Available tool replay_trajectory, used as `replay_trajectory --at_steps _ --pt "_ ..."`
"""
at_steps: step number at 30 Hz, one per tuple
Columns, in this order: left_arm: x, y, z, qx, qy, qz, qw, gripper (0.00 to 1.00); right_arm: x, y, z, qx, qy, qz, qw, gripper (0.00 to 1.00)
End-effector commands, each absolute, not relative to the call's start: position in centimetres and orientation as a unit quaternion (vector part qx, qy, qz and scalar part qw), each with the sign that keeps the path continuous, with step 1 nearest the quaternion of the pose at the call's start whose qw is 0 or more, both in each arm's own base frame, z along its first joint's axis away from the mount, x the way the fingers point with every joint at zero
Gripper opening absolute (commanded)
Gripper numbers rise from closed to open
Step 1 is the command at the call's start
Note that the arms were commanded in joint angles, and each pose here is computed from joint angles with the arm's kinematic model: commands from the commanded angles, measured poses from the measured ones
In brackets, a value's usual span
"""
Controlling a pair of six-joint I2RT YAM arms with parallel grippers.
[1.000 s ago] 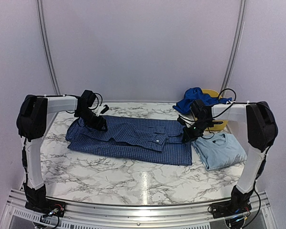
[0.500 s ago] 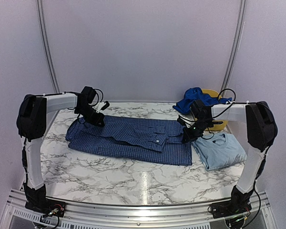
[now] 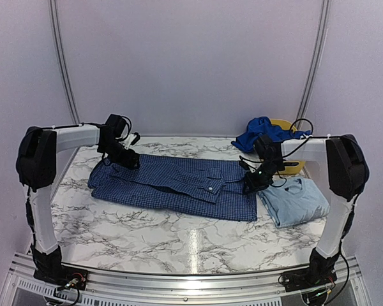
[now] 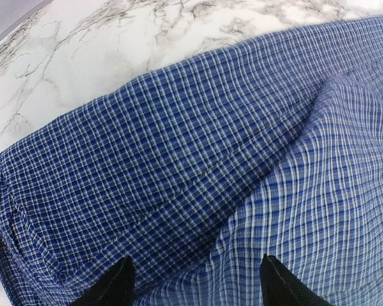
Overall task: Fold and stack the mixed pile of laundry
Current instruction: Rotate the rectangle-folded shirt at the center of the board.
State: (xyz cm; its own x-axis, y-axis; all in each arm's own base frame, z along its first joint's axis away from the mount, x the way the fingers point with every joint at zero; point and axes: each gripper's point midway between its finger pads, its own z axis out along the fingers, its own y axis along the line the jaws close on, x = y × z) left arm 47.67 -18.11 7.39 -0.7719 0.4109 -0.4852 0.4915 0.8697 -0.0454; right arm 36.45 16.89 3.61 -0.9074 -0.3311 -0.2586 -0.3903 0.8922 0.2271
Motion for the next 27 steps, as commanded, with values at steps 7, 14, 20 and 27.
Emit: replay_trajectory --at_steps 7,14,20,27 --pt "40.8 -16.3 11.5 0.078 0.956 -0.096 0.266 0.99 40.3 20.1 11.6 -0.227 0.928 0.197 0.219 0.42" --pt "36.3 -19.1 5.8 0.027 0.976 -0.107 0.186 0.99 37.2 24.5 6.5 -0.271 0.913 0.275 0.135 0.33" --pt "36.9 -16.8 2.8 0.003 0.986 -0.036 0.165 0.99 32.9 26.3 2.2 -0.296 0.915 0.266 0.067 0.30" --pt "44.8 -12.6 -0.1 -0.013 0.987 0.019 0.158 0.99 25.4 31.5 1.3 -0.348 0.890 0.294 -0.001 0.28"
